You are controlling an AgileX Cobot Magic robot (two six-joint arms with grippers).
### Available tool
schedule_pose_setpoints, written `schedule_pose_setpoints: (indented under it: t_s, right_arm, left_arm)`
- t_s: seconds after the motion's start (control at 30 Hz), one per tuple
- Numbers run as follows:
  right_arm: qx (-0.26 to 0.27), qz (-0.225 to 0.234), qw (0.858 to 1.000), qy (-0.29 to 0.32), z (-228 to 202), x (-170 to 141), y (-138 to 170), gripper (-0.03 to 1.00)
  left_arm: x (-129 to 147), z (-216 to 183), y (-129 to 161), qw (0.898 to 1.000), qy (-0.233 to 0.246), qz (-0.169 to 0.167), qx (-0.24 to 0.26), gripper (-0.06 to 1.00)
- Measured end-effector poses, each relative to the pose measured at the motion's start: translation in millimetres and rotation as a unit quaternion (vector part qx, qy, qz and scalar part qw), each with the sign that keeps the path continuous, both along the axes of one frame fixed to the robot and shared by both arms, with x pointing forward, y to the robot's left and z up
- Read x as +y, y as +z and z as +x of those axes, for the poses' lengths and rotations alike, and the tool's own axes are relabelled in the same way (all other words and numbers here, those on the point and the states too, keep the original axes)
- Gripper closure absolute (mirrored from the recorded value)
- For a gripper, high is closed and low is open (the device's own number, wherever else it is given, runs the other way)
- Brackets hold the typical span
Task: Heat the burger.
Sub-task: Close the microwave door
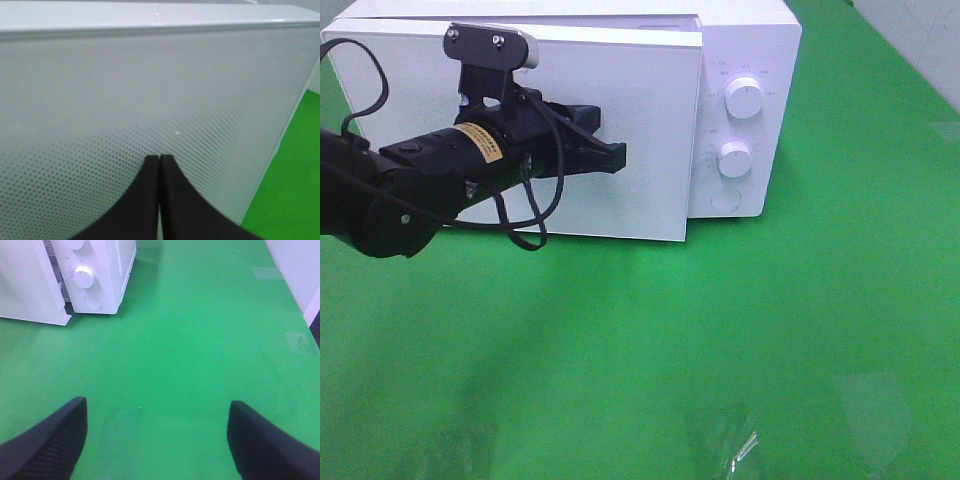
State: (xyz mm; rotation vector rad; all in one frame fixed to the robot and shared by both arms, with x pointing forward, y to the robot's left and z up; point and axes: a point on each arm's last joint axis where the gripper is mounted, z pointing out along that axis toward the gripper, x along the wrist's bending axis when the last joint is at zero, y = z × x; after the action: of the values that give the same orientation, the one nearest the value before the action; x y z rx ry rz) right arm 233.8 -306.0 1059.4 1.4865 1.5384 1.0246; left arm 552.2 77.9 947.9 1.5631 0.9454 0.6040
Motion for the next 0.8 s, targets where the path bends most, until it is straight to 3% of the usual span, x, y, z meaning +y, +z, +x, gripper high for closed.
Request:
schedule_pose_setpoints:
  t_s: [0.2, 0.8]
  right_arm:
    - [0.0, 0.0, 1.0, 0.0, 0, 0, 0, 0.21]
    - [0.0, 0.0, 1.0, 0.0, 0, 0, 0, 0.21]
  left_arm:
    - [-9, 12, 2, 1.0, 0.001, 0.001, 0.005, 0.94]
    - [-40, 32, 2, 0.998, -0.027, 0.043, 0.037, 0.94]
